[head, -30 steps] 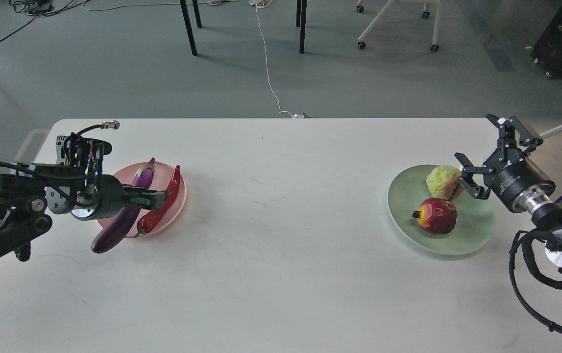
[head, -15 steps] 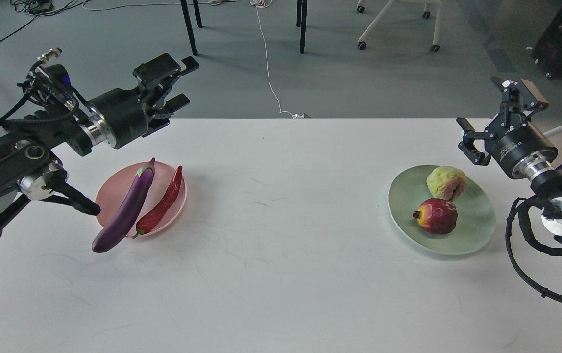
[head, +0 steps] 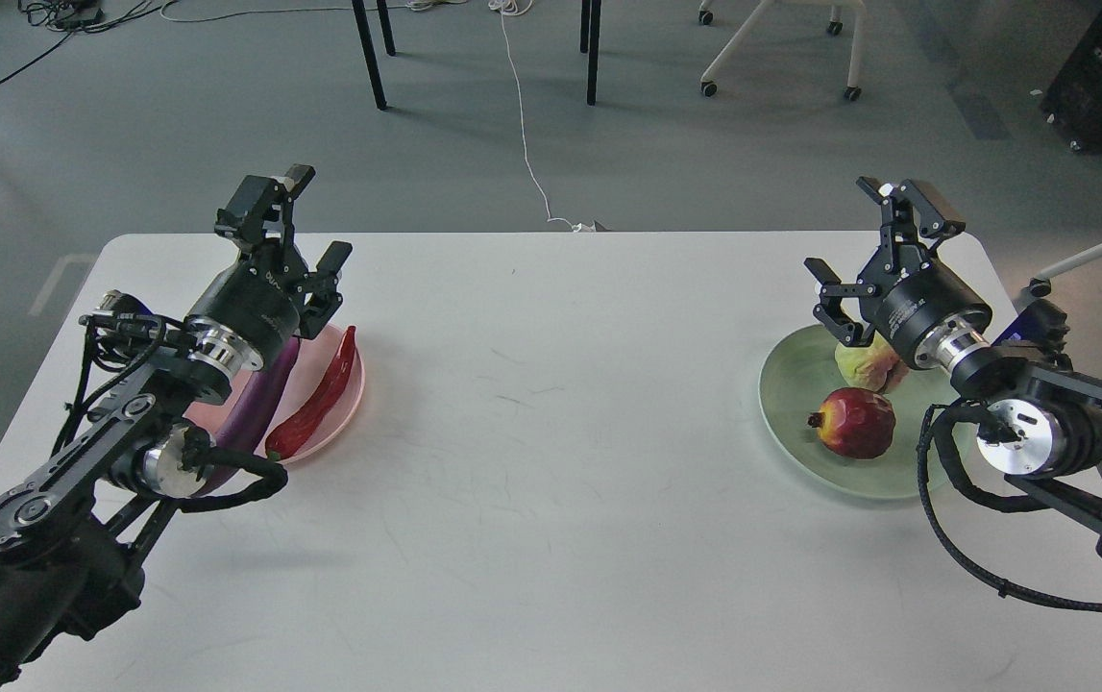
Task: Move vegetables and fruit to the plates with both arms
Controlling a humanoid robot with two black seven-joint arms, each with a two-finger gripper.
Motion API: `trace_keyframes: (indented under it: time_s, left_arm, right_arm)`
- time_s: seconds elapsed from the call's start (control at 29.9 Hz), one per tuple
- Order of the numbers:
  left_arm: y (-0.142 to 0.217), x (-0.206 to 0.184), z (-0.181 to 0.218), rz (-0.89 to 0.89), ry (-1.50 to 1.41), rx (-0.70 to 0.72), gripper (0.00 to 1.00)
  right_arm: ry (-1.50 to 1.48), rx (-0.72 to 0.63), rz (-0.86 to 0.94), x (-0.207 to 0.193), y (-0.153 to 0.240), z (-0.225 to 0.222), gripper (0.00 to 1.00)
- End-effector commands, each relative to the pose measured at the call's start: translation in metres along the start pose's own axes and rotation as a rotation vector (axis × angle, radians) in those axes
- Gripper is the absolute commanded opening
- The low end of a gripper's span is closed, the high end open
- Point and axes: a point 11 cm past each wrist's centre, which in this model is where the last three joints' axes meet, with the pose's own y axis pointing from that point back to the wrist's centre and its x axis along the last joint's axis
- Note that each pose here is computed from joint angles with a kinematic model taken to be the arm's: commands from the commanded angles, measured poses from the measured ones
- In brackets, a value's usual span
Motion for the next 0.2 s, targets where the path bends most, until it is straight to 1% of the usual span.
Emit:
trace_keyframes:
  time_s: [0.0,0.17]
  left_arm:
    - [0.0029,-0.0011,-0.0066,0.01,0.019,0.003,0.99]
    - [0.0044,-0.005,-0.0125,0.01,0.034,0.009,0.99]
  right_arm:
    - [-0.007,0.006,0.004,0.003,0.0024,0.0021,0.99]
    - [-0.029,0.042,-0.001,-0.0013,-0.0021,-0.0076,0.99]
